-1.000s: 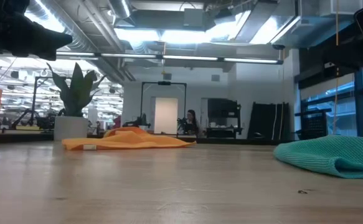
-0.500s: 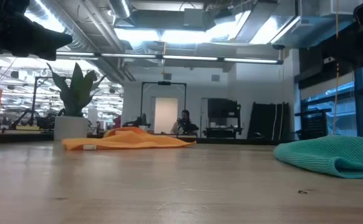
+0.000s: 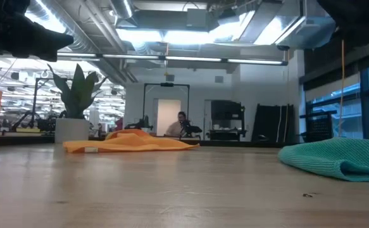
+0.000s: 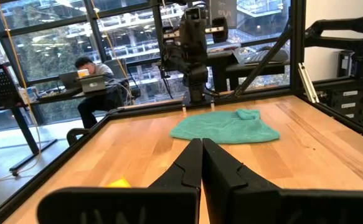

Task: Roll microfiber towels into tight, uniform cylinder then place into a basket
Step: Roll the orange microfiber towel

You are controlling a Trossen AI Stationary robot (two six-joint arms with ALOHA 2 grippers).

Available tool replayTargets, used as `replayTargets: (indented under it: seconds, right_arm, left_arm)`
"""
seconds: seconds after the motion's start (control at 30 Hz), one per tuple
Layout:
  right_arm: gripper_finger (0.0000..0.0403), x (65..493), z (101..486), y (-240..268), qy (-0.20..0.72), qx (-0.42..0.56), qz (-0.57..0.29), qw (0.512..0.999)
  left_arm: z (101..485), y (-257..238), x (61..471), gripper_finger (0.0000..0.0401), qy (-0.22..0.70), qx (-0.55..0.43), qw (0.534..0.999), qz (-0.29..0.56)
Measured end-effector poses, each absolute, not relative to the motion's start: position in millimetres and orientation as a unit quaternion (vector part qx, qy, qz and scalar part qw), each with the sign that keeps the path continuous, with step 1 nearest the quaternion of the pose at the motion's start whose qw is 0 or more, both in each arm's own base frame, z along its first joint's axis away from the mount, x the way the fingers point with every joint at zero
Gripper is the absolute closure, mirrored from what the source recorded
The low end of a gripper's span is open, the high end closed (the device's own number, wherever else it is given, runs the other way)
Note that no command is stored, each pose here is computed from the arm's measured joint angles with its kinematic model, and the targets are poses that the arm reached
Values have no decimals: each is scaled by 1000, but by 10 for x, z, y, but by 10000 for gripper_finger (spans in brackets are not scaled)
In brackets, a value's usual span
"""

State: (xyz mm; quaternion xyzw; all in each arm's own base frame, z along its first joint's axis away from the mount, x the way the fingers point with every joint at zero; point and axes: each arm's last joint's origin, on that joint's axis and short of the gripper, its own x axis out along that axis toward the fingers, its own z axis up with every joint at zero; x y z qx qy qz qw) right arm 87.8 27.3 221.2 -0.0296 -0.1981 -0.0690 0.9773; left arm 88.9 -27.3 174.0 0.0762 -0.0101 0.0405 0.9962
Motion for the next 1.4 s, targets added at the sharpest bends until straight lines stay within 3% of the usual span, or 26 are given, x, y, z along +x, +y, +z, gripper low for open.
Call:
replayTargets:
  seconds: [0.23,0.53,0.77,0.93,1.07,1.17,1.4]
  right_arm:
    - [398,805,2466,185,-194,-46,-177,964]
    - [397,774,2538,139,-168,-40,-242,955]
    - [397,776,2530,137,-163,-40,-247,954]
    - [399,779,2535,147,-170,-44,-230,957]
    - [400,776,2556,145,-171,-43,-232,957]
    - [400,758,2659,132,-173,-36,-240,955]
    - [400,778,3063,141,-104,-84,-230,964]
  left_arm:
    - [1739,-273,889,401,-10,82,996,41]
    - [1739,-259,887,401,5,263,963,66]
    - [1757,-258,887,401,-4,252,965,69]
    - [2020,-230,839,401,-127,148,975,105]
    - [2277,-138,725,401,-199,63,959,191]
    - [2507,-89,662,401,-183,56,955,225]
    - [3011,-136,760,401,-77,139,965,207]
